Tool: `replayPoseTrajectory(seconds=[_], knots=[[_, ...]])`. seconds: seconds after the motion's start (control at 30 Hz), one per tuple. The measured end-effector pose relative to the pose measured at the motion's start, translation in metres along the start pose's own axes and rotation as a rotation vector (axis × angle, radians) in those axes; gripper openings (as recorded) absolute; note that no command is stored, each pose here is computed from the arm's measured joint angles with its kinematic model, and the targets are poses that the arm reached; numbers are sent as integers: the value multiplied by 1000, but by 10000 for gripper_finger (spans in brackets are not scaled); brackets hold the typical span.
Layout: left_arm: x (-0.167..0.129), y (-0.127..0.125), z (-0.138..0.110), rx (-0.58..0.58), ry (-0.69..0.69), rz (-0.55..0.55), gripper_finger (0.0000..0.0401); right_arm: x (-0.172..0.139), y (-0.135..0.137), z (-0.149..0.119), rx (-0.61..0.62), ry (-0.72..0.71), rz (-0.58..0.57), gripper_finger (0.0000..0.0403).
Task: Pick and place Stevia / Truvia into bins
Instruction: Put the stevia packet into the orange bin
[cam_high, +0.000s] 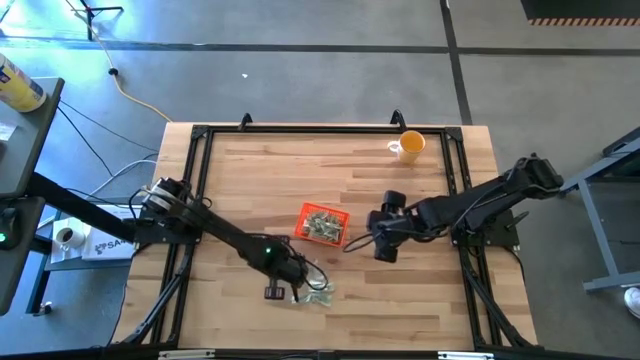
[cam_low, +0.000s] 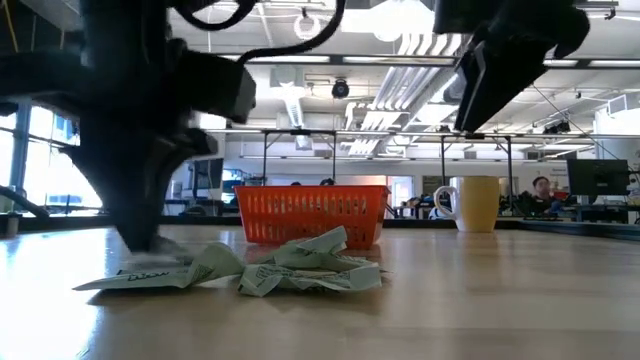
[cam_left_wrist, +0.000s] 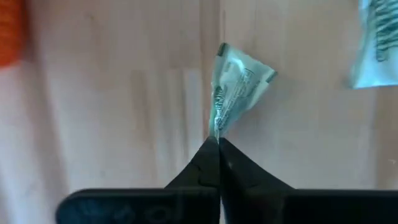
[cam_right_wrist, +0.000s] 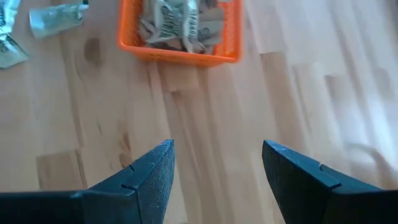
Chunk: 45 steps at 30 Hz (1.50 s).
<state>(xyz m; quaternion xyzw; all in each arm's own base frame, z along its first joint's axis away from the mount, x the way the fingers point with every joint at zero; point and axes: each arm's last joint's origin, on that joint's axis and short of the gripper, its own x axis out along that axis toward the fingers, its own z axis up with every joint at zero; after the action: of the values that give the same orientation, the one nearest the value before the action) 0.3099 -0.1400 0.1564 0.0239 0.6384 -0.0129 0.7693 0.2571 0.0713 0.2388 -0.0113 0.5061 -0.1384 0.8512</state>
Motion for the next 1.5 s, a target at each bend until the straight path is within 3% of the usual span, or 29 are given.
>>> replayPoseTrajectory(seconds=[0.13, 0.23, 0.33, 0.43, 0.57, 0.67, 0.8, 1.03, 1.27, 1.5], knots=[[-42, 5, 8, -11, -49, 31, 44, -17, -6, -8, 32, -14, -50, 233], [-68, 19, 18, -51, -143, 107, 23, -26, -11, -12, 69, -27, -84, 233], [-82, 48, 29, -124, -223, 218, 22, -31, -13, -13, 102, -54, -105, 233], [-75, 84, 39, -168, -213, 258, 31, -32, -14, -12, 110, -64, -114, 233], [-55, 122, 51, -231, -177, 137, 59, -29, -11, -12, 112, -43, -81, 233], [-52, 128, 51, -267, -158, 37, 88, -29, -8, -12, 118, -40, -49, 233], [-62, 118, 40, -312, -106, 87, 134, -27, 4, -5, 63, -99, 27, 233], [-103, 70, 12, -387, -103, 78, 197, 18, 35, 27, -274, -232, 276, 233], [-125, 17, -20, -611, -148, 121, 204, 68, 60, 60, -485, -338, 425, 233], [-126, -20, -39, -733, -205, 124, 204, 105, 82, 90, -566, -263, 483, 233]])
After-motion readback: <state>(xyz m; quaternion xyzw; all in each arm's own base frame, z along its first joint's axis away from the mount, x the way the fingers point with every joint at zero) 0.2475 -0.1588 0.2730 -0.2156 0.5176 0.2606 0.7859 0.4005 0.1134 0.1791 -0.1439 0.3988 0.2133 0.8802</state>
